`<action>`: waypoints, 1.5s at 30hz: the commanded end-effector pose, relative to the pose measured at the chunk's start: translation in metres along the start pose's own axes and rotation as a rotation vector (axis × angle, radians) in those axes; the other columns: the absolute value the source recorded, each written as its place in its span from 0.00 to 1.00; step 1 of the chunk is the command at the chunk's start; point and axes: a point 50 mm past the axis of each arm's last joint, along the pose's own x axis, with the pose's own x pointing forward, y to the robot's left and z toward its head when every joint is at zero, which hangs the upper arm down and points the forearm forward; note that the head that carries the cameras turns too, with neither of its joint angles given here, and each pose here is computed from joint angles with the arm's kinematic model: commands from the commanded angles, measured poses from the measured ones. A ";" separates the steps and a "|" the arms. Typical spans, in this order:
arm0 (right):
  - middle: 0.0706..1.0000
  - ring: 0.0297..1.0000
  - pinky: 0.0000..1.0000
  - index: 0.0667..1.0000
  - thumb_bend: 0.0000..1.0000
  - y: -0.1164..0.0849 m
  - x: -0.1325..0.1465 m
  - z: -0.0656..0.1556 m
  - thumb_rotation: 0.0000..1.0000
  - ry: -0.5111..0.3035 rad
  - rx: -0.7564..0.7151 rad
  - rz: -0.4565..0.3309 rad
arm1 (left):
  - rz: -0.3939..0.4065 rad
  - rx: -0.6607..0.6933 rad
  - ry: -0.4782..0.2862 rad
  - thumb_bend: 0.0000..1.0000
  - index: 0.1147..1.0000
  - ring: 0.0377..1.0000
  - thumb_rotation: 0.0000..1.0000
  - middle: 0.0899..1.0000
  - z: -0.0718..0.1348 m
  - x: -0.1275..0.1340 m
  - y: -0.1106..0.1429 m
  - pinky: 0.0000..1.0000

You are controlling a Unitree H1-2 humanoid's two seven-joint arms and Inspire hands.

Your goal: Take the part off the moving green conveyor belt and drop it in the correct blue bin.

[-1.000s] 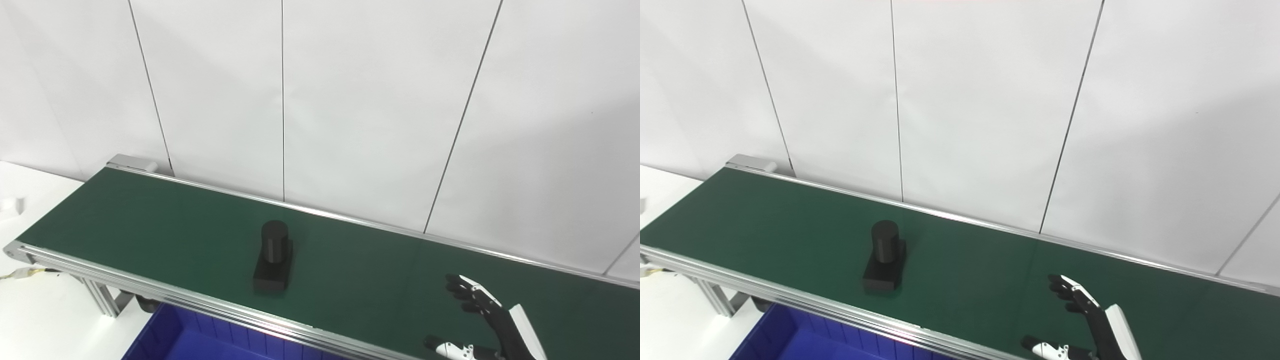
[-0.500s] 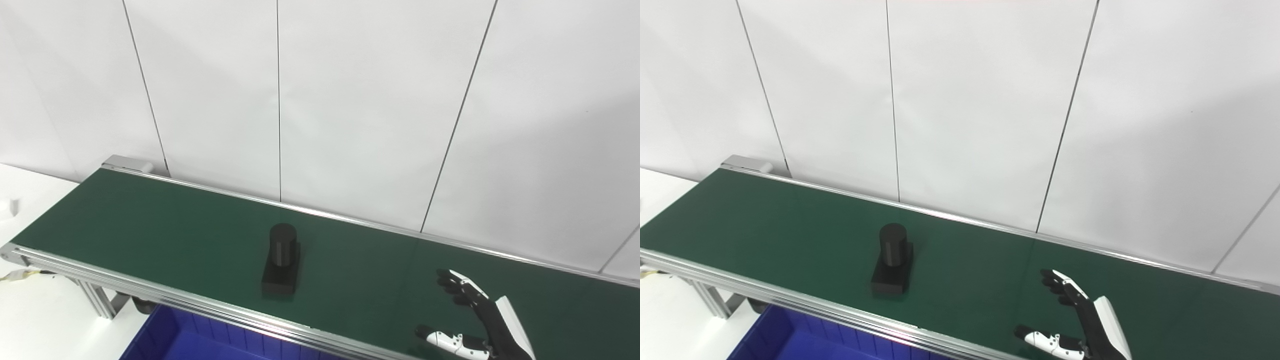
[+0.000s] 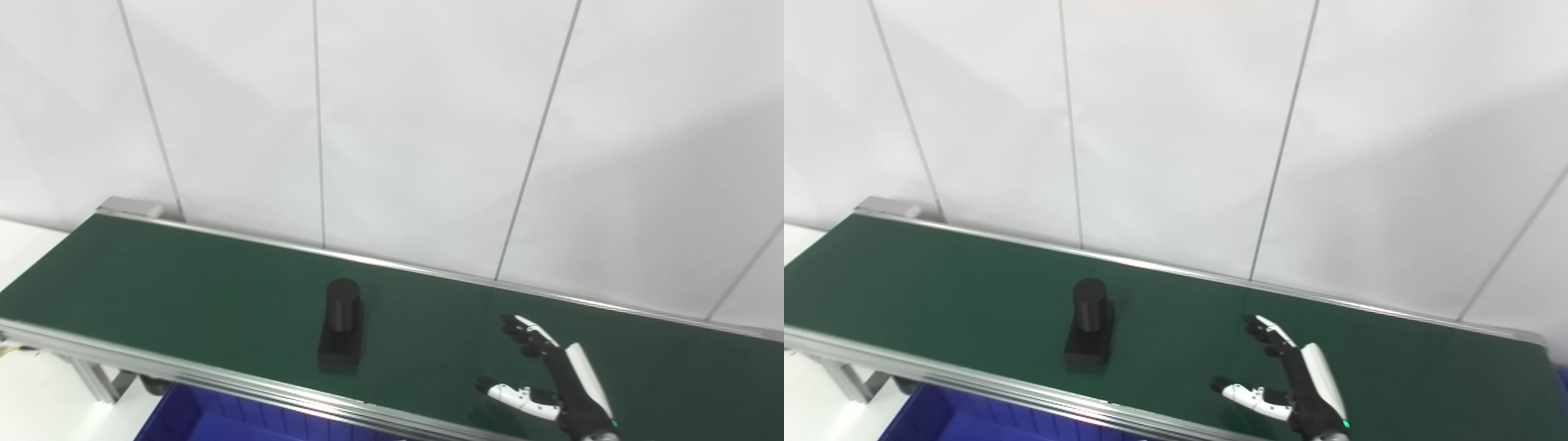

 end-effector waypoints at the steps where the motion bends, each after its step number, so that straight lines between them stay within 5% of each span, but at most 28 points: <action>1: 0.82 0.85 0.81 0.85 0.66 -0.008 0.014 0.021 0.41 -0.097 -0.007 -0.036 | -0.010 0.025 -0.074 1.00 0.81 0.82 0.16 0.82 0.012 0.007 0.002 0.77; 45: 0.80 0.82 0.76 0.84 0.73 0.035 0.058 0.034 0.40 -0.089 -0.062 -0.034 | -0.003 0.009 -0.076 1.00 0.83 0.85 0.12 0.83 0.014 -0.005 0.020 0.83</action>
